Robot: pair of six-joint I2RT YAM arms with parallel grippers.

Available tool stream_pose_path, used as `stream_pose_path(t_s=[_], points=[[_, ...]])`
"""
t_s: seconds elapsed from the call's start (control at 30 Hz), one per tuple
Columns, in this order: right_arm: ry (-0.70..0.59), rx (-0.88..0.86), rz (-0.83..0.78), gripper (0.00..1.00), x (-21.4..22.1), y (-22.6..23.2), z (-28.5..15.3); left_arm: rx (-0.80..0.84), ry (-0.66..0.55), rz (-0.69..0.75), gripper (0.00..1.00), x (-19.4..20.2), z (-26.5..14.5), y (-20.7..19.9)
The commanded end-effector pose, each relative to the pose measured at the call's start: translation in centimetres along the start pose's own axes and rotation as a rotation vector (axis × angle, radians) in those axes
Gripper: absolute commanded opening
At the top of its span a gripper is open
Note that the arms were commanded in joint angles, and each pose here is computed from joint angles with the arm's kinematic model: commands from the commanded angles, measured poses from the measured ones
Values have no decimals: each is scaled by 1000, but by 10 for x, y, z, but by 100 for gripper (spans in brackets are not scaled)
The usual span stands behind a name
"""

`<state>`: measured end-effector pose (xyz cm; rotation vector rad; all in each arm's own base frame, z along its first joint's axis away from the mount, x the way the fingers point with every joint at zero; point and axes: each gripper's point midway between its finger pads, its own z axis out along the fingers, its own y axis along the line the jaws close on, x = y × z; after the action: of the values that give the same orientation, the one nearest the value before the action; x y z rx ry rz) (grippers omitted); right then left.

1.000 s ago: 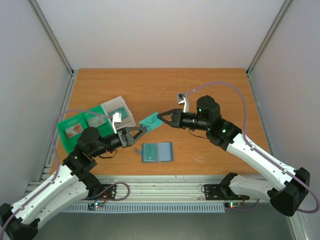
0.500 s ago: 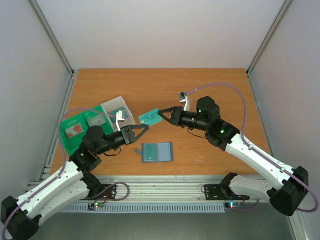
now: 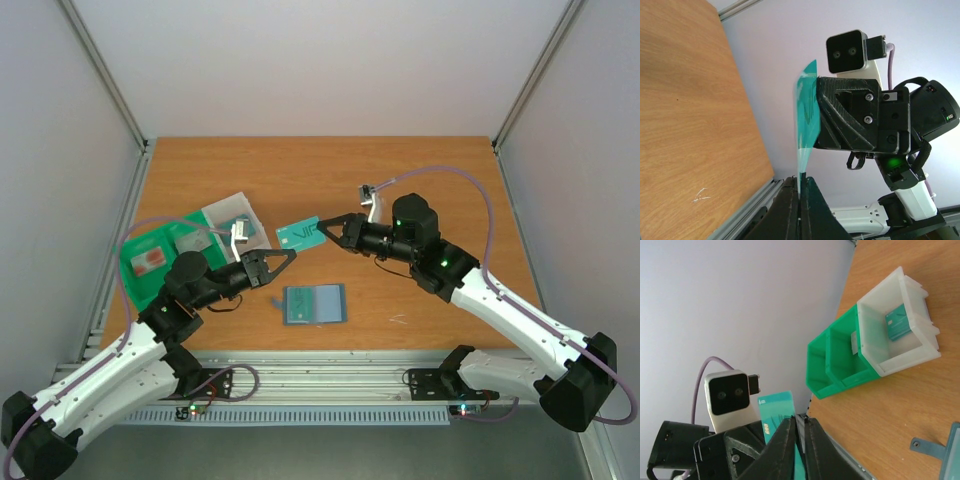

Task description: Take the credit cards out of the card holder

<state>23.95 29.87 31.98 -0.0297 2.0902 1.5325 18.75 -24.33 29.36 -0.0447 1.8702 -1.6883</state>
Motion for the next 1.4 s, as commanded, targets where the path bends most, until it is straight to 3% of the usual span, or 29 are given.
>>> stream_pose_path(t_s=[0.0,0.1,0.27,0.47,0.53,0.6,1.03,1.37], points=[[-25,12,-19,11,-2,-1,-8,25,-36,55,1,-8,-2,-9],[-25,27,-33,25,0,-3,-12,1,-31,68,0,-8,-3,-6],[-19,111,-70,59,7,-20,-23,-127,-10,154,0,-12,-5,3],[-25,233,-131,76,13,-40,-44,-299,-19,206,0,-28,-12,24],[-28,255,-142,91,14,-43,-49,-373,-28,221,0,-35,-15,34],[-35,275,-151,98,14,-46,-54,-433,-44,221,0,-44,-20,44],[21,305,-140,98,28,-57,-58,-751,-51,0,0,-86,-45,137],[78,311,-148,99,35,-53,-59,-880,-82,-177,0,-124,-66,205]])
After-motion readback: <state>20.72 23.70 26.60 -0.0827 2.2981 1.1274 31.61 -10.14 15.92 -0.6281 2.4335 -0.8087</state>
